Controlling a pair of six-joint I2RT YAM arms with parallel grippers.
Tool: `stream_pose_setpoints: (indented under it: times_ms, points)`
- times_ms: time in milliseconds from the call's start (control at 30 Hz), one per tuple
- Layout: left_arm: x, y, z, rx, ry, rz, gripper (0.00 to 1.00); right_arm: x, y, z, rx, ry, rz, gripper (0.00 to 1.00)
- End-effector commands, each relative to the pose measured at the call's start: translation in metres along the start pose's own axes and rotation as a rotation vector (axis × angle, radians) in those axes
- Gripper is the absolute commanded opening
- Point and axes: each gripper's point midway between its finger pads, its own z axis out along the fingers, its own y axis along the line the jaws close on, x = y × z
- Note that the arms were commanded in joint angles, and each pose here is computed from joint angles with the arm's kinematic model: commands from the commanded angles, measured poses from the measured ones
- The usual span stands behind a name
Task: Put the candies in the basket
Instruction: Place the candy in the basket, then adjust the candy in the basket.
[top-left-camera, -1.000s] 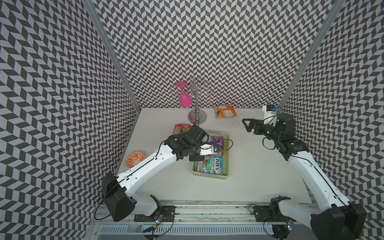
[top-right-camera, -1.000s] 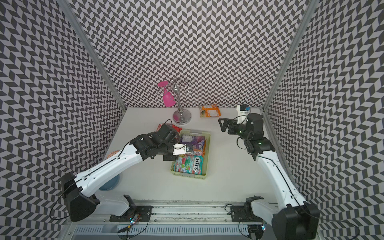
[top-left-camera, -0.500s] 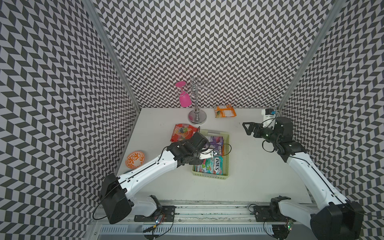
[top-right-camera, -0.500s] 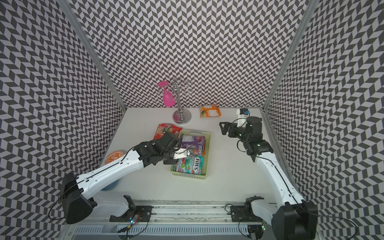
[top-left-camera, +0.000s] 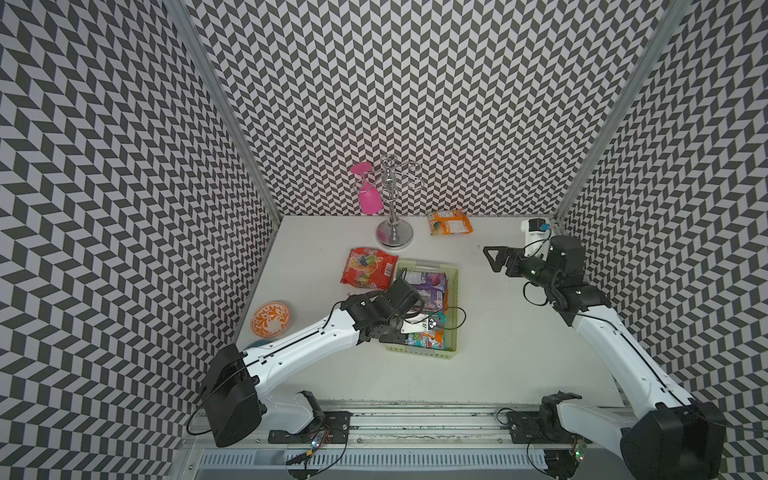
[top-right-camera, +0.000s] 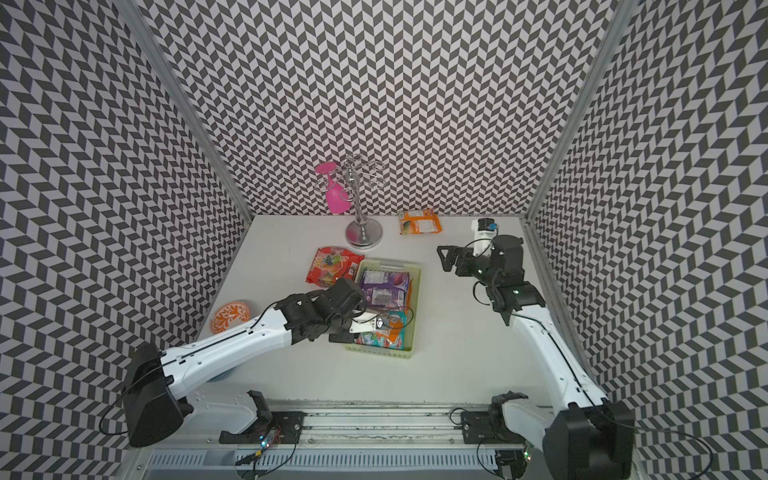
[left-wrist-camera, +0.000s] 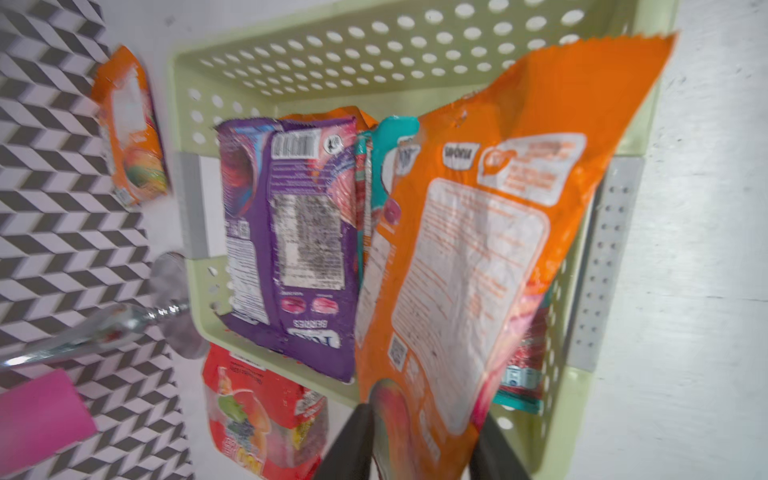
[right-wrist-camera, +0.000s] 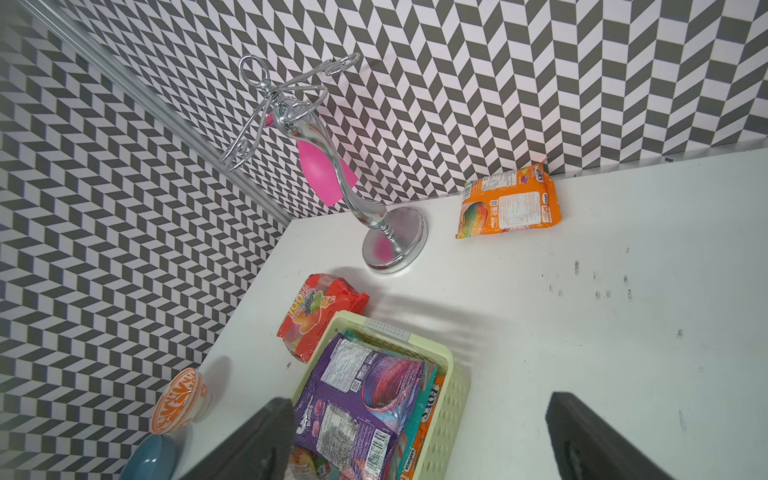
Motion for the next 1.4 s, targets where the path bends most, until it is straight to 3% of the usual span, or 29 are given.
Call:
stream_pose_setpoints:
  times_ms: [0,200,333,633,767,1033,1200,1367]
  points:
    - [-0.009,-0.011,-0.015,0.057,-0.066,0.006,0.52,-0.010,0.017,-0.005,-0.088,-0.046,-0.031,0.96]
    - [-0.028,-0.005,-0.050,0.130,-0.202,-0.041,0.66,0.015,0.038,-0.003,-0.182,0.031,-0.103,0.87]
    - [-0.029,0.018,-0.072,0.114,-0.286,-0.133,0.70,0.046,0.062,0.000,-0.231,0.115,-0.234,0.86]
    - [0.028,0.081,-0.088,-0.052,-0.339,-0.505,0.77,0.126,0.127,0.004,-0.438,0.265,-0.554,0.82]
    - [0.052,0.099,-0.103,-0.103,-0.394,-0.640,0.80,0.153,0.154,0.004,-0.536,0.283,-0.684,0.85]
    - [0.071,0.098,-0.111,-0.102,-0.450,-0.745,0.85,0.194,0.175,0.024,-0.564,0.348,-0.899,0.87]
    - [0.074,0.102,-0.118,-0.080,-0.534,-0.814,0.88,0.218,0.183,0.038,-0.575,0.377,-0.963,0.87]
    - [0.073,0.099,-0.121,-0.062,-0.544,-0.779,0.89,0.232,0.197,0.049,-0.592,0.397,-0.965,0.87]
